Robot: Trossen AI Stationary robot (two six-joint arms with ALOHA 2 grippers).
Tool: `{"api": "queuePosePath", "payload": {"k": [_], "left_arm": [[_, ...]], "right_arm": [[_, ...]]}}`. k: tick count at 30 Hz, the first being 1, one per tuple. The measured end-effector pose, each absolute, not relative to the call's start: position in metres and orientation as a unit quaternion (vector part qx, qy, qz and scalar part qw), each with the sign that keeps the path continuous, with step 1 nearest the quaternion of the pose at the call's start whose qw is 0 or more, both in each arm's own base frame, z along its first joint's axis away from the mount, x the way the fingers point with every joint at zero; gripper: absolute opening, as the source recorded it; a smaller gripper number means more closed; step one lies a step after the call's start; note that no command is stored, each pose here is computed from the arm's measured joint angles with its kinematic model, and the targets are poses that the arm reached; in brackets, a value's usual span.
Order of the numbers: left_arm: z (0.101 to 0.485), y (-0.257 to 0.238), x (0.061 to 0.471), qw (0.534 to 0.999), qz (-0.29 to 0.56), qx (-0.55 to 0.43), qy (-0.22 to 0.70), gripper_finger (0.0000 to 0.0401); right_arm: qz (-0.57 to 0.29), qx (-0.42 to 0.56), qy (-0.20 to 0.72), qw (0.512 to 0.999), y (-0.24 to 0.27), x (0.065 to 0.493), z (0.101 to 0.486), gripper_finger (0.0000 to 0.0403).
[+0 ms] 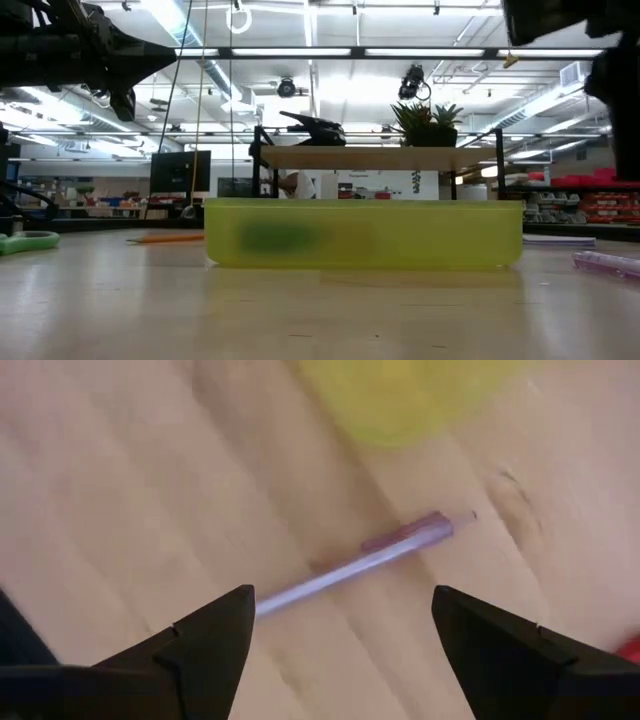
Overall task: Pack school essentials
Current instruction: Put the pink mechanical pencil into the yellow supply box
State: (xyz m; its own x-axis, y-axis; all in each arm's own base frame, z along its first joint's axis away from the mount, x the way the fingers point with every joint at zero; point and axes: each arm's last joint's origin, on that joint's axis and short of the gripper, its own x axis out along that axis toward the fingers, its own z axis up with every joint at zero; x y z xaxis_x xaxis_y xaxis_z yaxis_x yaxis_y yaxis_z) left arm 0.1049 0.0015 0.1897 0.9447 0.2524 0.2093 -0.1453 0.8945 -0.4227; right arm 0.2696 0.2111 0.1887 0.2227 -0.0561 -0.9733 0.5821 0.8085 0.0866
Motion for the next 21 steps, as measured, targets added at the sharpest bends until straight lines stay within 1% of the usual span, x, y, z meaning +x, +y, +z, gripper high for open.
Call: {"api": "queuePosePath", "payload": {"k": [4, 7, 13, 21], "left_arm": [[0.190, 0.001, 0.105, 0.965, 0.103, -0.205, -0.130, 0.0036], [0.190, 0.001, 0.105, 0.965, 0.103, -0.205, -0.130, 0.0032], [0.190, 0.001, 0.105, 0.965, 0.103, -0.205, -0.130, 0.0025], [0.190, 0.001, 0.105, 0.965, 0.103, -0.205, -0.130, 0.0034]], "right_arm": [[-0.254, 0.324, 0.542, 0.733, 0.209, 0.258, 0.179, 0.0312], [-0.303, 0.371, 0.525, 0.704, 0.201, 0.248, 0.169, 0.0312], [-0.361, 0.404, 0.498, 0.677, 0.188, 0.240, 0.159, 0.0312], [-0.373, 0.401, 0.495, 0.675, 0.171, 0.250, 0.157, 0.0312]]}}
